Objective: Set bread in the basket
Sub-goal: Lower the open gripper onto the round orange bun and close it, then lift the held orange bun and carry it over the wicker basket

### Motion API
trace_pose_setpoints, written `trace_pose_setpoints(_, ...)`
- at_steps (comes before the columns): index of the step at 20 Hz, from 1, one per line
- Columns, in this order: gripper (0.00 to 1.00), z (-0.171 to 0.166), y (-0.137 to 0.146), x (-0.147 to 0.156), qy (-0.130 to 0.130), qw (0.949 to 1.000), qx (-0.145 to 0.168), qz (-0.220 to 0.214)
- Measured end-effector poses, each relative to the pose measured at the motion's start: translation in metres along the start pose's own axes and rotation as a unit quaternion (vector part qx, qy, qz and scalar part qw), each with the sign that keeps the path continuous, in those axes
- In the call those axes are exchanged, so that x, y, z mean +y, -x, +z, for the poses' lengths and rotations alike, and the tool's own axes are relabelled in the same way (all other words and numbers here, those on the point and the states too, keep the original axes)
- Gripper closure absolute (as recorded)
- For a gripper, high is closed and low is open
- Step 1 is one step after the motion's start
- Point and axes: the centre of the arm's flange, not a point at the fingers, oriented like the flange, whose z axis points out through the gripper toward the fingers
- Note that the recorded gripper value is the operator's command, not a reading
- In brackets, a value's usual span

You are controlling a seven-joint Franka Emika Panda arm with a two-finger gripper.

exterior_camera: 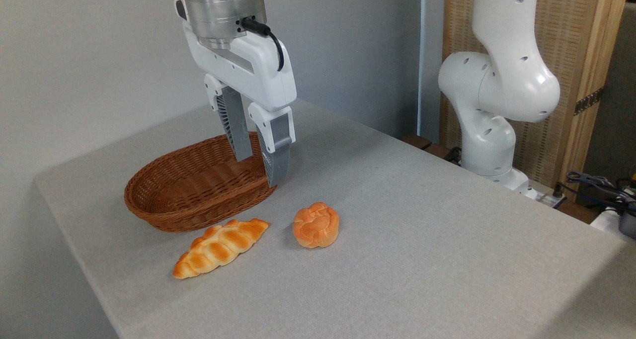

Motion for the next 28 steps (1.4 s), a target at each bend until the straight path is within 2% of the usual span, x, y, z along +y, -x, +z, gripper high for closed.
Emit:
trace_pose_setpoints(6,0.00,0.008,0.017,0.021,0.009,0.9999,-0.009,0.001)
trace_pose_setpoints(9,0.00,0.020,0.025,0.034,0.004,1.0000,-0.004,0.005)
trace_pose_setpoints(12,0.00,0.054,0.025,0.053,0.000,0.9995,-0.002,0.032)
trace_pose_setpoints(17,0.00,0.115,0.027,0.079,0.026,0.9973,-0.029,0.062)
trace_pose_setpoints(19,0.00,0.137,0.031,0.080,0.026,0.9949,-0.029,0.093)
trace_pose_setpoints(21,0.00,0.159,0.036,0.081,0.024,0.9900,-0.025,0.137)
trace_pose_setpoints(25,0.00,0.179,0.042,0.082,0.019,0.9836,-0.022,0.178)
trace_pose_setpoints(26,0.11,0.182,0.042,0.082,0.015,0.9820,-0.019,0.187)
trace_pose_setpoints(27,0.39,0.186,0.043,0.082,0.011,0.9809,-0.016,0.193)
trace_pose_setpoints(28,0.57,0.189,0.044,0.082,0.008,0.9800,-0.015,0.198)
